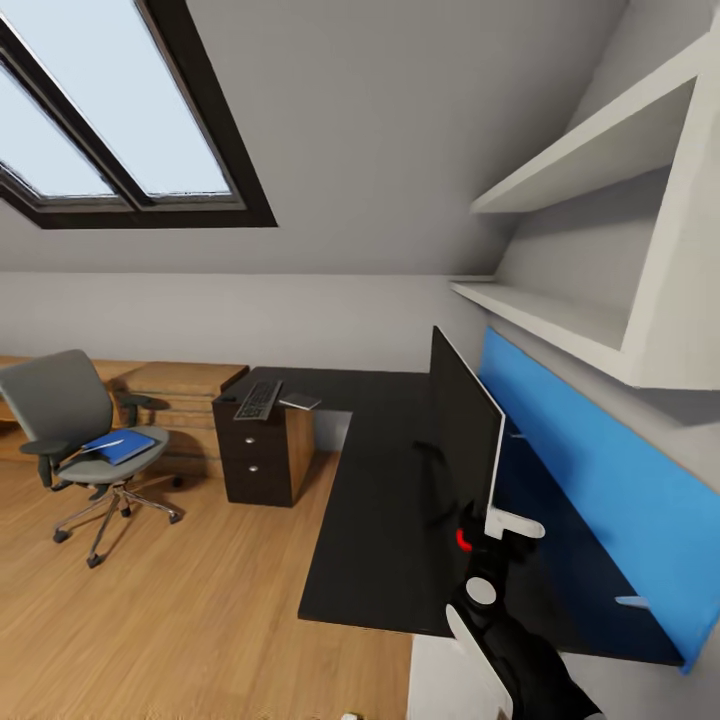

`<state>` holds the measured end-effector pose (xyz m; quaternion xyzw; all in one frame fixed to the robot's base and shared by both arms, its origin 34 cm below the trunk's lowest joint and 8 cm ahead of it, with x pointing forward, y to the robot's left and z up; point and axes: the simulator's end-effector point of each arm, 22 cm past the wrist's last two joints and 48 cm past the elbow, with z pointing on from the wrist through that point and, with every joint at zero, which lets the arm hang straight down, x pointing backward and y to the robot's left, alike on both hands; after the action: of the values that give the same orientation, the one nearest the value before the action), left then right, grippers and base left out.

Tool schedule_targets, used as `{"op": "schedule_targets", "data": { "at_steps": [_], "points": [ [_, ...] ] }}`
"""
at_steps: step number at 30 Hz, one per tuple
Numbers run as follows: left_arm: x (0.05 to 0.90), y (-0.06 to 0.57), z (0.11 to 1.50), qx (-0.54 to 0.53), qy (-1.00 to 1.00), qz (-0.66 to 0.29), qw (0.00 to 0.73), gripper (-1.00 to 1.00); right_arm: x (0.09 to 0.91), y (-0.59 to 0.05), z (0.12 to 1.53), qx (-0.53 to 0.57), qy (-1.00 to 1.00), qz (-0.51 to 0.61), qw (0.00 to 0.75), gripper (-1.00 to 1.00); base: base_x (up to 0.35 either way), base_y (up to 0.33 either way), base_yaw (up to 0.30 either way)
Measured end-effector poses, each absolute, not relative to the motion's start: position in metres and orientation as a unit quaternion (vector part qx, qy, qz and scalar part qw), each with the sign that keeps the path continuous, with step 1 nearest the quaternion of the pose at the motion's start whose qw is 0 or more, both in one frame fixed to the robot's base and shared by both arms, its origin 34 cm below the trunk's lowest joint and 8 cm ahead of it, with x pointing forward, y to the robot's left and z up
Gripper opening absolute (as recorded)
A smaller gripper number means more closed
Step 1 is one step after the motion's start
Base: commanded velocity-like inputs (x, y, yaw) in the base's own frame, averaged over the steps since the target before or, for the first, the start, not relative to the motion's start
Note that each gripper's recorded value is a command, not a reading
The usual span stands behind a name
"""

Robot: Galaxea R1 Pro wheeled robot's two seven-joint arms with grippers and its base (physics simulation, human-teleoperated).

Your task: In the bedroom, organize the workspace by keeping the computer under the desk, ensuring the monitor is on the desk, placing the keyboard on the desk next to the monitor, placing the mouse on the desk next to the keyboard, moving the folder from the swivel chair onto the desk next to the mouse, stacking the notebook on top of the folder with the pen on top of the notebook, and positioning the swivel chair next to the desk.

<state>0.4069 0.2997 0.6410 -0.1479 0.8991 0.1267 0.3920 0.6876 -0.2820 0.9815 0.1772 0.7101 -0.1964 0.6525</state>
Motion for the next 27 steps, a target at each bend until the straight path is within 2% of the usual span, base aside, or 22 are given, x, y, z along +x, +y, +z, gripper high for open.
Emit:
{"op": "schedule_targets", "data": {
  "at_steps": [11, 27],
  "points": [
    [0.407, 0.3, 0.641, -0.148, 0.899, 0.127, 0.392, 1.0, 0.691, -0.275, 0.974, 0.162, 0.718, -0.185, 0.651, 1.0, -0.334, 0.009, 0.0],
    [0.407, 0.301, 0.641, -0.149, 0.899, 0.128, 0.392, 1.0, 0.694, -0.258, 0.954, 0.148, 0.733, -0.168, 0.642, 1.0, -0.335, 0.084, 0.0]
  ]
}}
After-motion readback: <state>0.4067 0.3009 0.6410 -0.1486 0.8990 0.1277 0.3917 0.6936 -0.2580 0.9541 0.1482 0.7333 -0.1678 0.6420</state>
